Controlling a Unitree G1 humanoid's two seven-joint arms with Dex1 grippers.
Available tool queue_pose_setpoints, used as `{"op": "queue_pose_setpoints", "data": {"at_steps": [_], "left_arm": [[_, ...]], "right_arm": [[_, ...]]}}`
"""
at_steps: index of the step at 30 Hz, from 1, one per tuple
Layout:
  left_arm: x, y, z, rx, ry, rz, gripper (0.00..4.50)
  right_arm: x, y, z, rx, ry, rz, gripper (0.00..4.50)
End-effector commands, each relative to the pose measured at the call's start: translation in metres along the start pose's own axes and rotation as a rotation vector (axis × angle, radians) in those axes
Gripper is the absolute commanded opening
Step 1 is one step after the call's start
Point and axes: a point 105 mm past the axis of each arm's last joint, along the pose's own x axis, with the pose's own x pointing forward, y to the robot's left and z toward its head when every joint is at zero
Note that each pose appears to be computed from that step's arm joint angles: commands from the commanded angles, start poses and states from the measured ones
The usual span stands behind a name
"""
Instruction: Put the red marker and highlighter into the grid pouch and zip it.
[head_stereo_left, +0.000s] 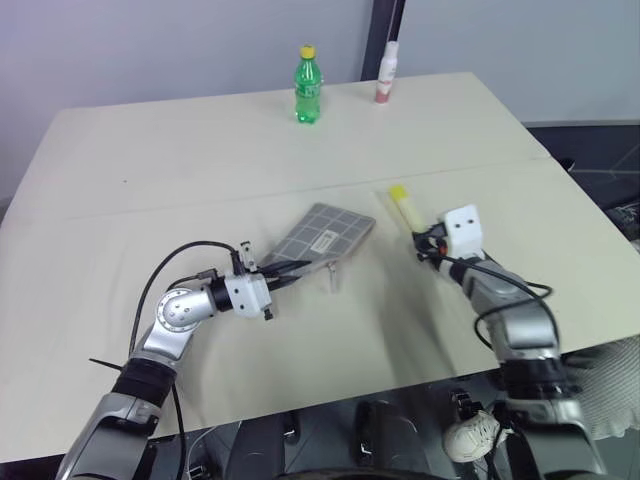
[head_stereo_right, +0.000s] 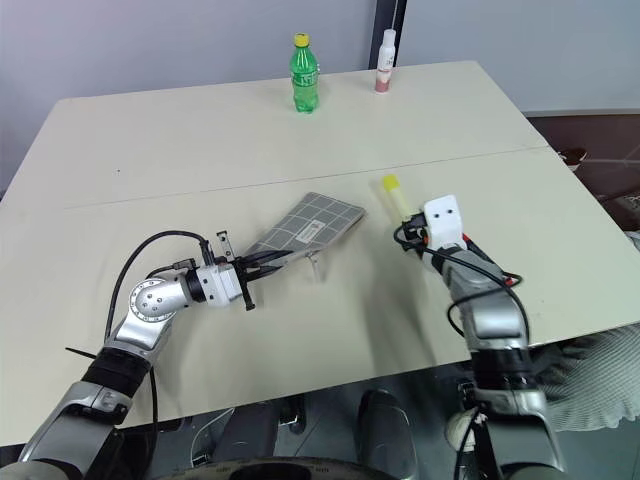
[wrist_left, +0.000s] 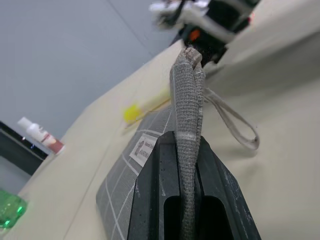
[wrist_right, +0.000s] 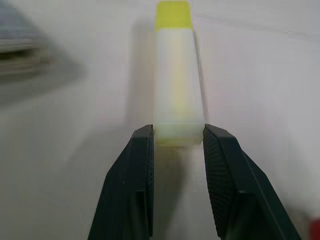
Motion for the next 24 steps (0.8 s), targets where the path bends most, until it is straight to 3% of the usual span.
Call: {"op": "queue_pose_setpoints", "data": {"at_steps": [1, 8, 12, 24], "left_arm": [[-0.002, 0.021, 0.013, -0.03, -0.067, 0.077, 0.0], [-0.012, 0.046, 0.017, -0.12, -0.103, 0.142, 0.0], [-0.013, 0.054, 0.021, -0.115, -0.13, 0.152, 0.0], [-0.006, 0.043, 0.026, -0.084, -0.146, 0.074, 0.0]], "right_arm": [[-0.03, 0.016, 0.051, -0.069, -0.221, 0.203, 0.82], [-0.066, 0.036, 0.044, -0.253, -0.166, 0.452, 0.82], [-0.061, 0.035, 0.044, -0.296, -0.169, 0.446, 0.82], [-0.047, 0.03, 0.035, -0.351, -0.175, 0.434, 0.82]]}}
